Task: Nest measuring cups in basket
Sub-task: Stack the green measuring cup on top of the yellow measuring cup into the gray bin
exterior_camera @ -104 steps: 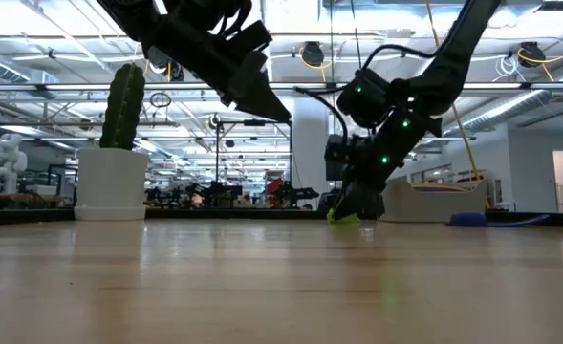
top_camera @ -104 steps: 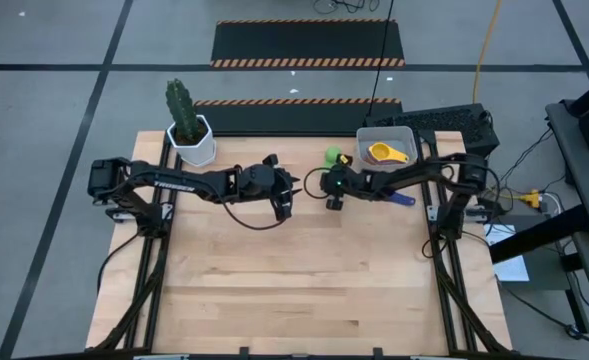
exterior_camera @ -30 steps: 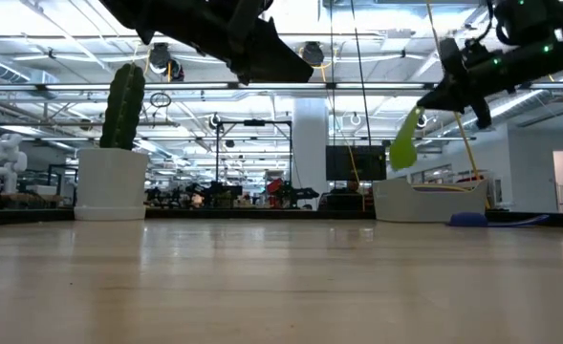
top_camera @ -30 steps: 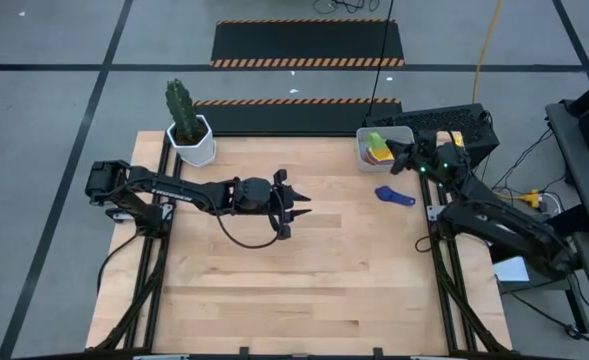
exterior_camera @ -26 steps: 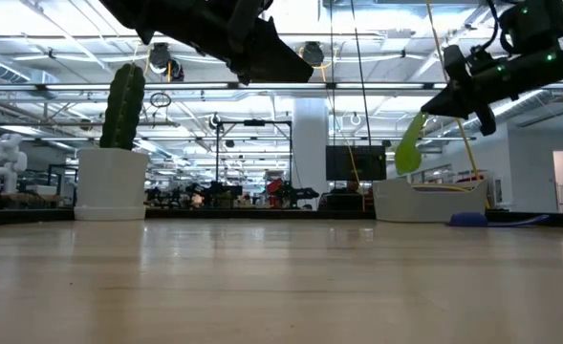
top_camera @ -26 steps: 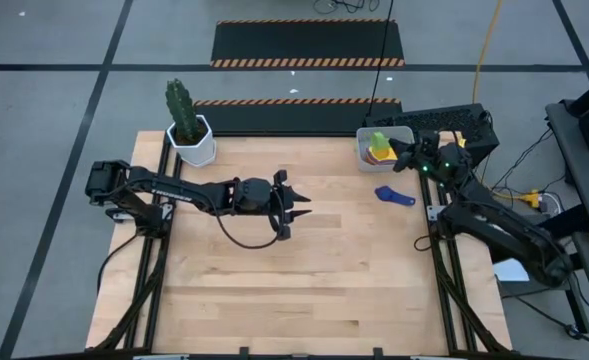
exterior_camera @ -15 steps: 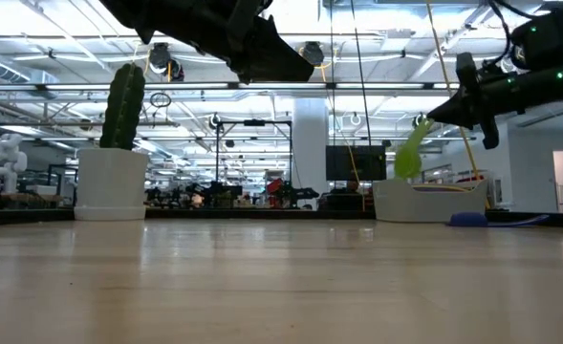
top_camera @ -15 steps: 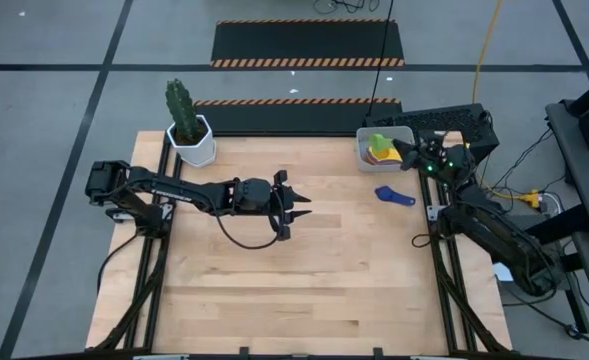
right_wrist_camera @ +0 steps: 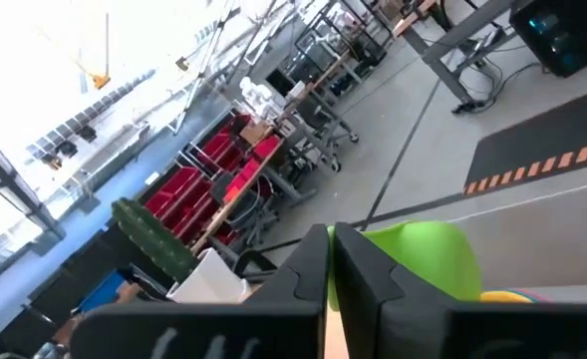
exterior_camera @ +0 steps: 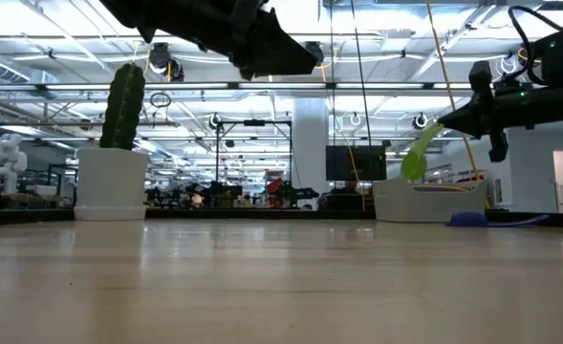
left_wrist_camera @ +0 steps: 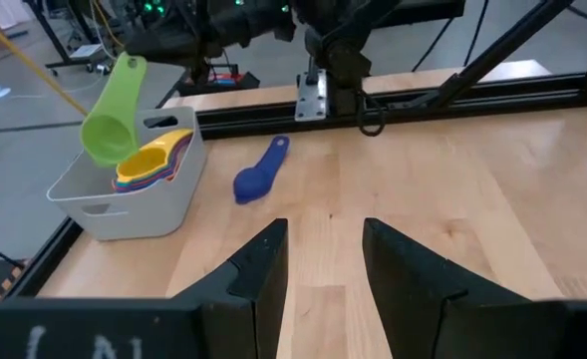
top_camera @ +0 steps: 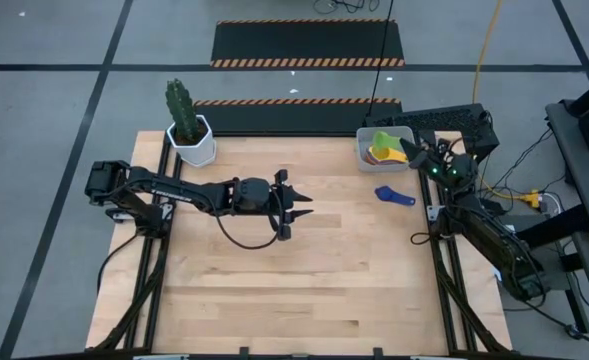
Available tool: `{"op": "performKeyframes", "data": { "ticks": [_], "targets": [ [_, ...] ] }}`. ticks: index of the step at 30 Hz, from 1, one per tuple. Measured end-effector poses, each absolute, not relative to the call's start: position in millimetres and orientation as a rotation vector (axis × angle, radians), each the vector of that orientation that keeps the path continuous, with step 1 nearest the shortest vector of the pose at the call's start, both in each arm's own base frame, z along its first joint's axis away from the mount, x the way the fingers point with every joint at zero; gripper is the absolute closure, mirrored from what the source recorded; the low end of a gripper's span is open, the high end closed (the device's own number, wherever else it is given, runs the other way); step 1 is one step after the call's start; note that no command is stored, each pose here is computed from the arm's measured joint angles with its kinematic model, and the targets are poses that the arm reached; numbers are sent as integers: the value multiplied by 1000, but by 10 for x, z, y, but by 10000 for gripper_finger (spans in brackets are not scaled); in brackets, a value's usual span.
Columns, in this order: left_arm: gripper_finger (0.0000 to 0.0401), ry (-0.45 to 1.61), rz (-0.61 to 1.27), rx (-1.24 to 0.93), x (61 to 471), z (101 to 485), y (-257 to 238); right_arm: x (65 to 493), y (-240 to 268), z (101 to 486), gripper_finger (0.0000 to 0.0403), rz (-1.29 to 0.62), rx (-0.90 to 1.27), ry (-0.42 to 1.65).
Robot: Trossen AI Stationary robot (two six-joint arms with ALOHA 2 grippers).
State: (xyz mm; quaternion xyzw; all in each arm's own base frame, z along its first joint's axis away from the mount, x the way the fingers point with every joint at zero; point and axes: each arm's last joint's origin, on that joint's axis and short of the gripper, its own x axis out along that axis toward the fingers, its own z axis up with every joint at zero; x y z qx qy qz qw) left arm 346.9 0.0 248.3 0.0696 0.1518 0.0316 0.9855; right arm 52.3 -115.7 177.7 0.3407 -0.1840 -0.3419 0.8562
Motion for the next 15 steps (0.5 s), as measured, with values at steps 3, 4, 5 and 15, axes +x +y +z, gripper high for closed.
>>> {"op": "performKeyframes", "data": {
  "ticks": [3, 4, 5, 15],
  "targets": [
    [265, 295, 54, 138, 3472, 2491, -1, 520, -1155, 1789, 402, -714, 718, -399],
    [265, 294, 53, 138, 3473, 2492, -2, 521, -1156, 1785, 400, -713, 722, -396],
    [265, 294, 53, 138, 3473, 2492, -2, 522, -1155, 1781, 399, -712, 726, -393],
    [265, 292, 51, 137, 3473, 2494, -2, 524, -1158, 1705, 371, -733, 794, -343]
  ]
}}
